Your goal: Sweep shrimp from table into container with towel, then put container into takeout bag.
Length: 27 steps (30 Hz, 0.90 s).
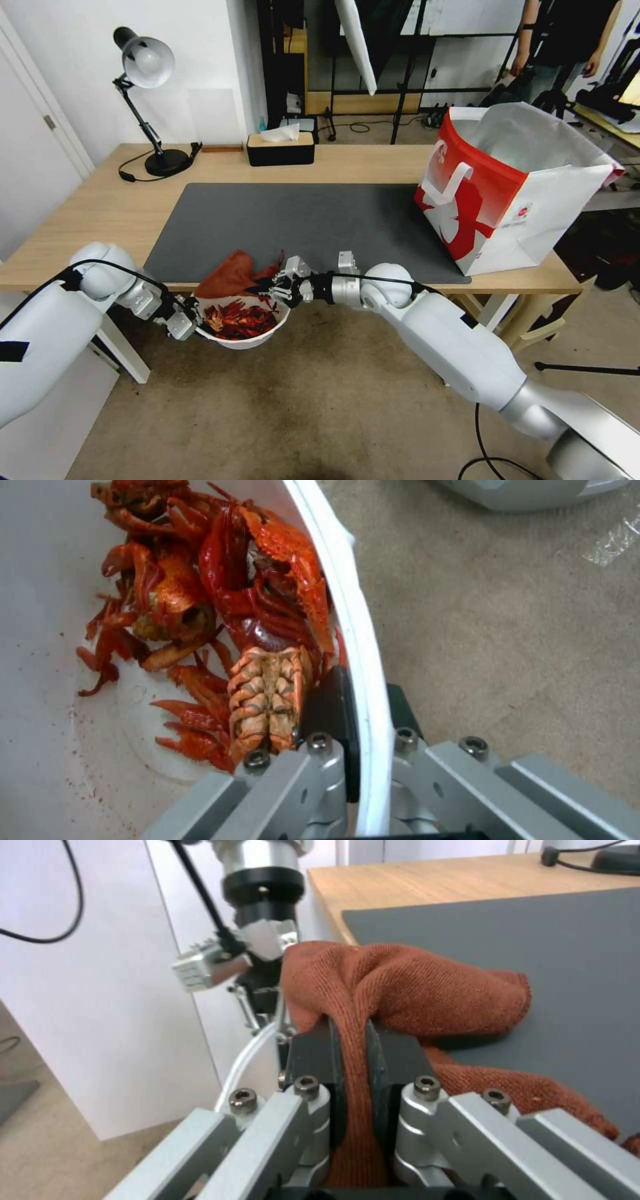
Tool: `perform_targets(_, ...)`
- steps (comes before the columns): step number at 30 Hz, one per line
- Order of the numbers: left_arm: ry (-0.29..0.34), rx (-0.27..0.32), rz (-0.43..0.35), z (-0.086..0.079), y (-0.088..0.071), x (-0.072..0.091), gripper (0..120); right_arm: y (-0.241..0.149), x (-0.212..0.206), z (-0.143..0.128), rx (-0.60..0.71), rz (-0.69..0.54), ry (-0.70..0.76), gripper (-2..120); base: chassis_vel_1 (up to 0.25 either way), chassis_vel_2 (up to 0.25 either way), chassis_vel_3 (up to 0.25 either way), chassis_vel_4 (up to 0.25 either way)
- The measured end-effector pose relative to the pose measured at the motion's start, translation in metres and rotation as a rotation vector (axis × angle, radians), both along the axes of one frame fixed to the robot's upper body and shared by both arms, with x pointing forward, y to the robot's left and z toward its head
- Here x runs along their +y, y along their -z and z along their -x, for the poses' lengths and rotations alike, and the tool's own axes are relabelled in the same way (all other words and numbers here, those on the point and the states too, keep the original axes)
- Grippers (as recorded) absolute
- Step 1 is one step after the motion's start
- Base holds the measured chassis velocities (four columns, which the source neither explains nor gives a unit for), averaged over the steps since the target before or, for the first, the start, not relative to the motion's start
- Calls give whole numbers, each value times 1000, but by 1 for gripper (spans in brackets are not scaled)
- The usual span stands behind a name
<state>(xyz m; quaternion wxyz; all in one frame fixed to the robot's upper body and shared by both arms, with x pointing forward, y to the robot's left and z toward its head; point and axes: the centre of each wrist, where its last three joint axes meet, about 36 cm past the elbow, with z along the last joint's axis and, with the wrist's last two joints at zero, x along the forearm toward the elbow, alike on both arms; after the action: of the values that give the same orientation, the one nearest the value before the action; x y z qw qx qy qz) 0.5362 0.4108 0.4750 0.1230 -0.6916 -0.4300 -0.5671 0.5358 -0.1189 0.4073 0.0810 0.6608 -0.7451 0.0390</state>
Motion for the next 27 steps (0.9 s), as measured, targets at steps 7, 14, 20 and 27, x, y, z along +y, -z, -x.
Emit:
perform_targets(7,-1,0,-2,3,0,1,0,-4,-4,18,46,-58,13,6,0,0,0,0)
perform_targets(14,0,-3,-5,4,-2,2,0,-14,-8,31,158,-223,107,6,0,0,0,0)
perform_targets(20,3,-3,-4,5,-2,-1,0,-33,-12,47,263,-421,262,6,0,0,0,0)
perform_targets(27,18,2,1,8,3,-8,0,-60,-30,49,143,-426,640,6,0,0,0,0)
